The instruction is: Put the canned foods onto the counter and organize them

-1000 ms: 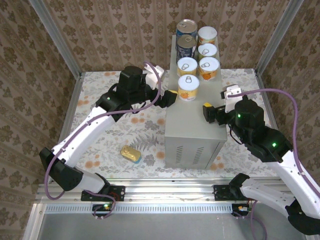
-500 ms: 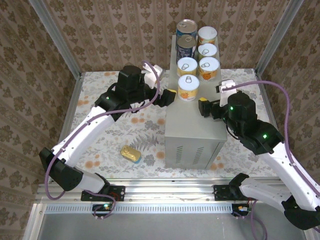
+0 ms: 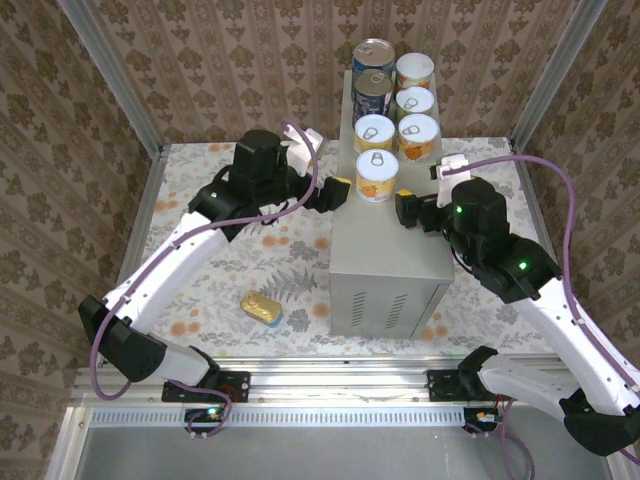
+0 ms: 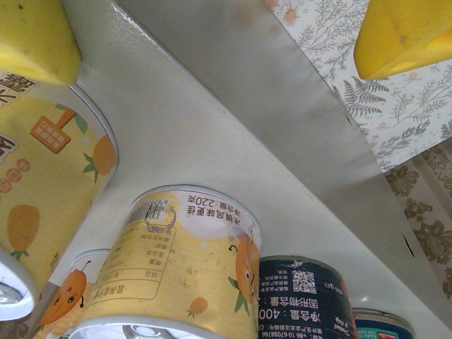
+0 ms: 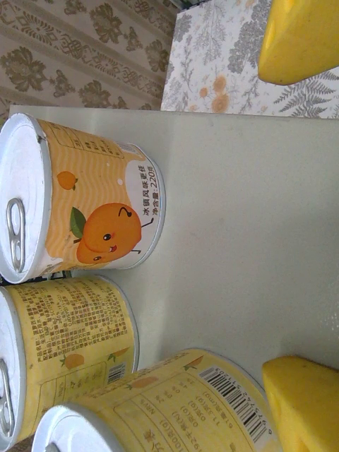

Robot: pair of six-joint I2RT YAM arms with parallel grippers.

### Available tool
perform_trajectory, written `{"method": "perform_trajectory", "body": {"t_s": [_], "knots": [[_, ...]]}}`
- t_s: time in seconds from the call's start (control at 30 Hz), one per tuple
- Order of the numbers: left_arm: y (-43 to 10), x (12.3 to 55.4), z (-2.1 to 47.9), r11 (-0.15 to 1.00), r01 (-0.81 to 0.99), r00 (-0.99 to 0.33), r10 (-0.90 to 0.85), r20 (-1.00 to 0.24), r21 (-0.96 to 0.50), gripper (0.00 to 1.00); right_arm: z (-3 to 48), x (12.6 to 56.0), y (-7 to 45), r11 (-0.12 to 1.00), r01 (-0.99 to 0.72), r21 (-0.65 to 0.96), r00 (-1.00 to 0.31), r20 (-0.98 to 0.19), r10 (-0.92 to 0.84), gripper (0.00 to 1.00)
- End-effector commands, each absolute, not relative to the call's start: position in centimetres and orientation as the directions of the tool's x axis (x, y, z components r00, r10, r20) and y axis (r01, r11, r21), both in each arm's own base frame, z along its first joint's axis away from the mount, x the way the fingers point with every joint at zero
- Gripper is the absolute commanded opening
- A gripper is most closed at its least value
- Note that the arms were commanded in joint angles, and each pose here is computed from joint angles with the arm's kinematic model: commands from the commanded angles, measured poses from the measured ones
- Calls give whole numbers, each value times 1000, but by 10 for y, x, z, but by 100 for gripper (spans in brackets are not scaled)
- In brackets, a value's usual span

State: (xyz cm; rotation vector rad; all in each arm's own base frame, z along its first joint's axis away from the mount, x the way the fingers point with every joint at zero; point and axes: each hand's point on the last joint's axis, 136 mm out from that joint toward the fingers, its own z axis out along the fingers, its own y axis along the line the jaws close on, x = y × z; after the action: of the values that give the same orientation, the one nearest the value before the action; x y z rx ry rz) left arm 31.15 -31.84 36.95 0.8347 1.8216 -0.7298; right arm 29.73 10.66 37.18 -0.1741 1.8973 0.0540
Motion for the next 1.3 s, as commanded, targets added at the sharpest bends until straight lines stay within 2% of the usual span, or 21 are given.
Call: {"method": "perform_trajectory", "body": {"t_s": [0.0,1.27], "knots": [[-318,316,364,593,794,-322,220,-921,-135,100,366,300,108,987,-155,-45,-342,-935,-96,100],[-327,325,358,578,802,-335,224,-915,-153,100,351,313,112,986,-166,-20,-383,-920,-84,100]]}}
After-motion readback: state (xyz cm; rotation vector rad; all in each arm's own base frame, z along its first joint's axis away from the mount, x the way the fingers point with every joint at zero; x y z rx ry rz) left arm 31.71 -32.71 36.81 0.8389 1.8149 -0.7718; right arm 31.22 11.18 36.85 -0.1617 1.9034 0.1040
